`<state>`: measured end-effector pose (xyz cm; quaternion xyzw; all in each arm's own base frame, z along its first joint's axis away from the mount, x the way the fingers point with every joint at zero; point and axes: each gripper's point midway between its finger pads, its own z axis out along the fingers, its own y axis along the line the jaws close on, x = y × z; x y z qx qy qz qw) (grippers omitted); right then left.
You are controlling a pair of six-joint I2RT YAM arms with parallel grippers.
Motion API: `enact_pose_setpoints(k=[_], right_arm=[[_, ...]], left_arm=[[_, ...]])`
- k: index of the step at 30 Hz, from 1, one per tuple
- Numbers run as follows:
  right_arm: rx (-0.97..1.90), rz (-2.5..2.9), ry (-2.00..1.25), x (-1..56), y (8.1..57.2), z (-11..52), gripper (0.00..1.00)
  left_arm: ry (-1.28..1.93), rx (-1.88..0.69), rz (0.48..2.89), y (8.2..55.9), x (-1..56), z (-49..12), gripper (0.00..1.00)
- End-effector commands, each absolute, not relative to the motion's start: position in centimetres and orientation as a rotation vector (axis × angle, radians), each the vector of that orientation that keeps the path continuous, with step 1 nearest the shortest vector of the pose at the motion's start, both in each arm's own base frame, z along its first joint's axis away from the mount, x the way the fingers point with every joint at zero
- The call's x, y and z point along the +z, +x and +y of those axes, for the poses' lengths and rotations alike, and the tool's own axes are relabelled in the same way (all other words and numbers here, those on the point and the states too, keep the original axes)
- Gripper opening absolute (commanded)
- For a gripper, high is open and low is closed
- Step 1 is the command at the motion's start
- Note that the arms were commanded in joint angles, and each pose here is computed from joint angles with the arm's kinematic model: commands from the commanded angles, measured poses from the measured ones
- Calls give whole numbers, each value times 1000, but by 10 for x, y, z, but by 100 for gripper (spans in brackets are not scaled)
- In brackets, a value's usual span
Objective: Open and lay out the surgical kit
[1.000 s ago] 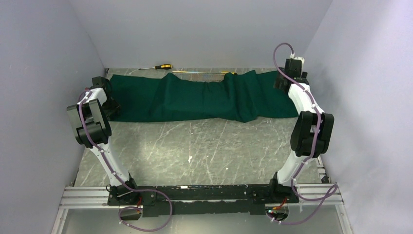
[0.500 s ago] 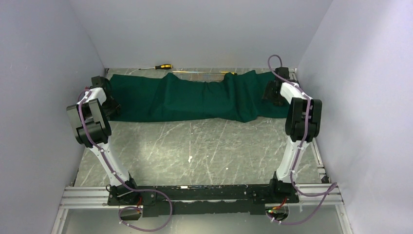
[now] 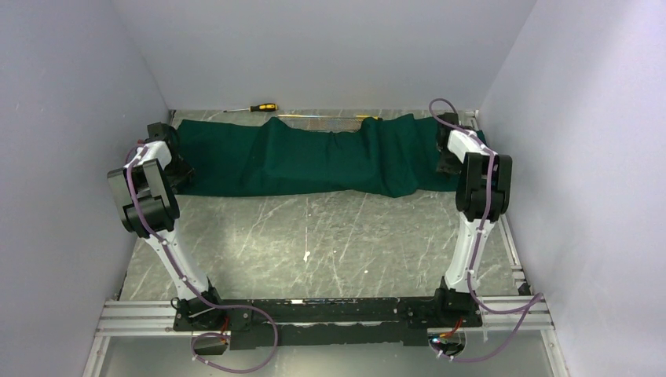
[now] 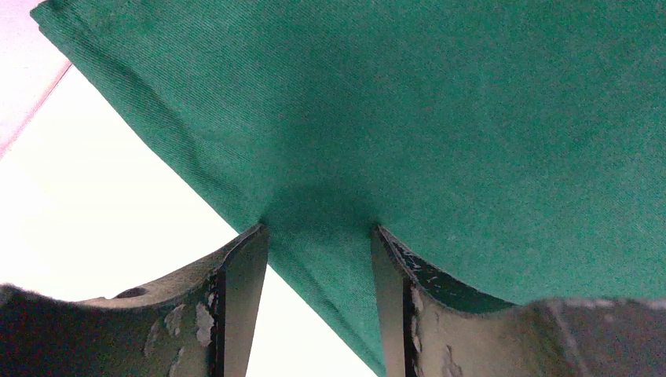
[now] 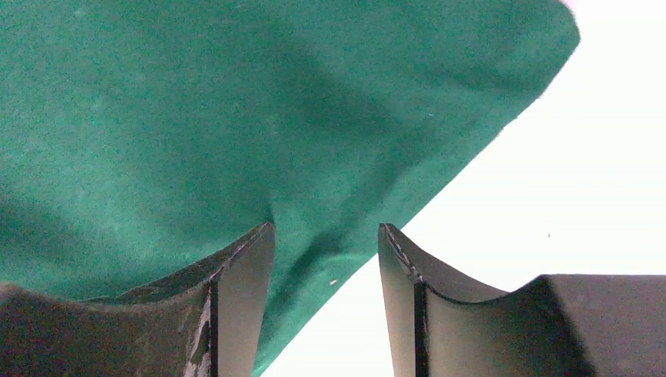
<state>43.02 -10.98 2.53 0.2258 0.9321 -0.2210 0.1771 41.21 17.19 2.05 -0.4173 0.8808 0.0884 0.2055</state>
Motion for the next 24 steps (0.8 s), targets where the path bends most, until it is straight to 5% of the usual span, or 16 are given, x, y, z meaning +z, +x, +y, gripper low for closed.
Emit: enact_pose_setpoints(k=[1,14,24], right_arm=[[-931,2628,728,35,409,-140,54],[-351,2247,682,172,521,-106,65],[-245,2146,572,132,617,-114,70]], left_arm=[[-1199,277,2527,398,-9,171,57],[-1034,31,2477,434,49,153,61],[-1016,-37,2369,450,74,149,63]])
